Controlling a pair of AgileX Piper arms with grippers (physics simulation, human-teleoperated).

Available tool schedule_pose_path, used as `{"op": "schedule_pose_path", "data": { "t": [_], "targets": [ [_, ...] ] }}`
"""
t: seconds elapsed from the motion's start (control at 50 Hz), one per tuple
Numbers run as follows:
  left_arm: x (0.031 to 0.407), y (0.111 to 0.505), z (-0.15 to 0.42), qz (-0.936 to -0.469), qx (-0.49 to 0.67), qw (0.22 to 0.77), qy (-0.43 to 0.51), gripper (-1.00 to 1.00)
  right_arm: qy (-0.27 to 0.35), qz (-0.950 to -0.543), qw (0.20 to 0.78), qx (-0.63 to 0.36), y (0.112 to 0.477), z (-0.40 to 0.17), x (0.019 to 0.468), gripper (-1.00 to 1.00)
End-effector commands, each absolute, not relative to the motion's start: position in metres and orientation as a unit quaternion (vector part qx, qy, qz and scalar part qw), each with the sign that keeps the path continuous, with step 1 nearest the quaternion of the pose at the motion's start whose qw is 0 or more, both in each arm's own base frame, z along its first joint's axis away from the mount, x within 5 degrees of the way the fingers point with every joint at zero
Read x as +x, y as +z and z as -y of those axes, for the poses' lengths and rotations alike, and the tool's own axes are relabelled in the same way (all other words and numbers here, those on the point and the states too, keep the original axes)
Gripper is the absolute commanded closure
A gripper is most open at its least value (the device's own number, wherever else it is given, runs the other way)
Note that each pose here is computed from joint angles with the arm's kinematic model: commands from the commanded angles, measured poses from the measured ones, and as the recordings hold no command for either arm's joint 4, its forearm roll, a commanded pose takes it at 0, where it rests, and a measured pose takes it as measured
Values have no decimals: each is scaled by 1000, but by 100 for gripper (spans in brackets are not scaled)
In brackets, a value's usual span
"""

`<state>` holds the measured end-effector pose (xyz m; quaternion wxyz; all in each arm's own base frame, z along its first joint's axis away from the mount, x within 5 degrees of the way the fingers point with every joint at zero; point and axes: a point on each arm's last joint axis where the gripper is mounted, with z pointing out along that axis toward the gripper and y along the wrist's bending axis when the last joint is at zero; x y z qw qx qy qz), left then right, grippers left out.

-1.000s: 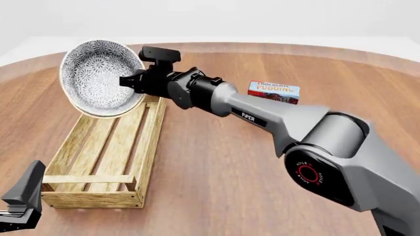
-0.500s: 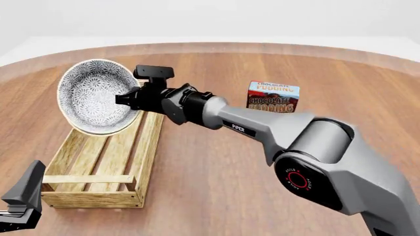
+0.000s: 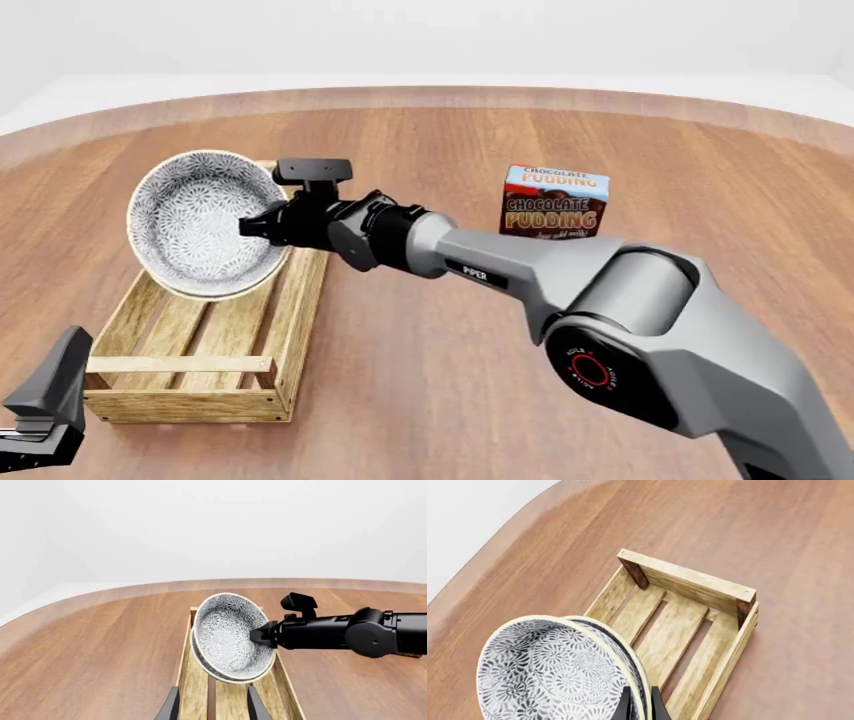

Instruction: Stack the left bowl on the right bowl and place them in the tray.

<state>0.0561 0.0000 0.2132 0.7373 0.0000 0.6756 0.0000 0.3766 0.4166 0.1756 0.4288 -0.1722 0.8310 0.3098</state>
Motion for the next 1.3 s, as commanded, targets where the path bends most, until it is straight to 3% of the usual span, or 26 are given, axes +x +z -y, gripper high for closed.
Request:
{"op": "schedule_pose_path", "data": {
  "t": [0.02, 0.62, 0.64, 1.12, 1.3],
  "targets": [
    [56, 213, 0, -676, 0, 737, 0, -100, 323, -836, 419, -147, 175, -415, 379, 100],
    [56, 213, 0, -676, 0, 737, 0, -100, 306, -846, 401, -171, 146, -425, 372, 100],
    [56, 213, 0, -676, 0, 737, 0, -100, 309, -845, 402, -171, 147, -426, 370, -100],
    [56, 213, 0, -676, 0, 737, 0, -100, 314, -841, 405, -173, 153, -427, 366, -100],
    [56, 213, 0, -676, 0, 737, 0, -100, 307, -838, 421, -162, 179, -405, 377, -100]
  ]
}}
